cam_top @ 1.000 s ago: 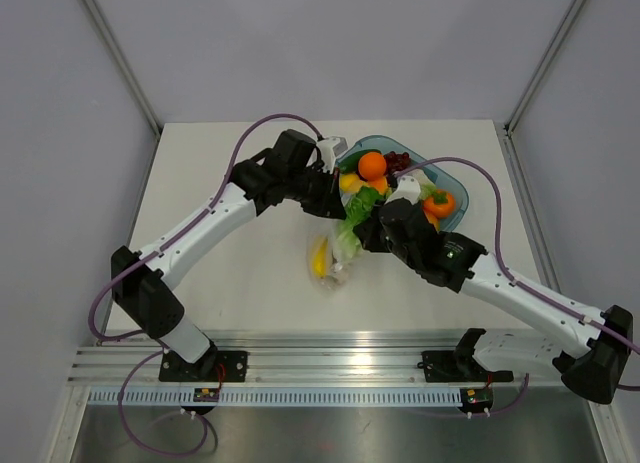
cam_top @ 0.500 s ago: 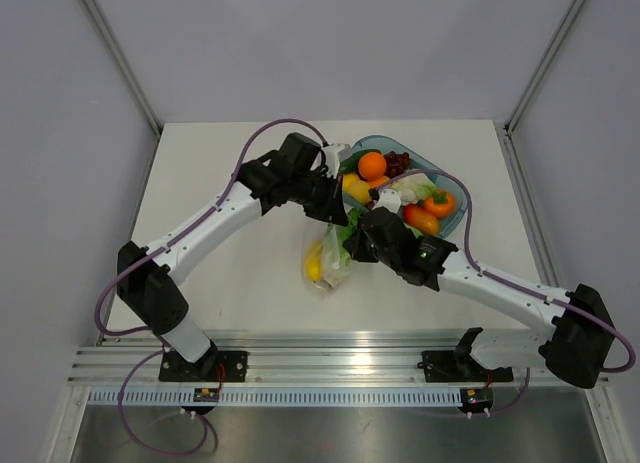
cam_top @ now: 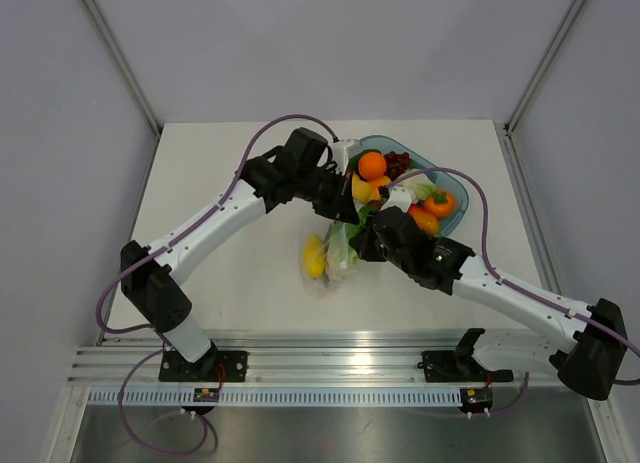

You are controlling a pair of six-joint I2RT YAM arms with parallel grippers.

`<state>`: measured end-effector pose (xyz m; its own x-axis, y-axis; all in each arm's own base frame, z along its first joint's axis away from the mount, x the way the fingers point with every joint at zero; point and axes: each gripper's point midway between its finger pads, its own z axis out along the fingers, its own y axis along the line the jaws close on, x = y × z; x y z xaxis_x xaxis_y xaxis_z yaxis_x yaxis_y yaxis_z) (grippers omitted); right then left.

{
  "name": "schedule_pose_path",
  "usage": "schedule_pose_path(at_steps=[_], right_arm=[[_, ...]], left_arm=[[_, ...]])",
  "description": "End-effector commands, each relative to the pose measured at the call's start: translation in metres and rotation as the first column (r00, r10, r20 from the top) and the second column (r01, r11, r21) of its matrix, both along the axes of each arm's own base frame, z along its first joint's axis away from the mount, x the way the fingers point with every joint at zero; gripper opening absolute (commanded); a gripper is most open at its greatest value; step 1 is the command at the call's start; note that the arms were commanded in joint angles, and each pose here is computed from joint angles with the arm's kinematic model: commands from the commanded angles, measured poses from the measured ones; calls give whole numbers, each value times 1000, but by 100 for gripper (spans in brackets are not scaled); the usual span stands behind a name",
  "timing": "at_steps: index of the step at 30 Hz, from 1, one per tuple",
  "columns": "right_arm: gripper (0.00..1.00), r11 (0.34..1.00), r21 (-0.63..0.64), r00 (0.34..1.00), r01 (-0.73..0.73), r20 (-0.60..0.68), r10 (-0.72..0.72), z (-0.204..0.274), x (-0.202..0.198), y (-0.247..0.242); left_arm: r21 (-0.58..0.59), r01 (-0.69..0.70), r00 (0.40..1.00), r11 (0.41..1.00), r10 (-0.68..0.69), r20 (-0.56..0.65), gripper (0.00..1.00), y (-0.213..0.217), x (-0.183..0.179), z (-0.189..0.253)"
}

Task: Place the food in the zip-top bag and seal the zipper
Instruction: Place the fake vegetable in the zipper food storage bag.

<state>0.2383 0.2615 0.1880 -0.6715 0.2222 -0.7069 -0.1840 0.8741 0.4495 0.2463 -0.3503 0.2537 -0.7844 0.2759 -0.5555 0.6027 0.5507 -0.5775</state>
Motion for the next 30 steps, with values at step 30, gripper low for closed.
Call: schedule_pose_path(at_steps=[30], right_arm=[[0,992,124,993,26,115,-40,39,0,-7]], left_arm=[[-213,139,990,967,-143,-4,0,-50,-23,38]])
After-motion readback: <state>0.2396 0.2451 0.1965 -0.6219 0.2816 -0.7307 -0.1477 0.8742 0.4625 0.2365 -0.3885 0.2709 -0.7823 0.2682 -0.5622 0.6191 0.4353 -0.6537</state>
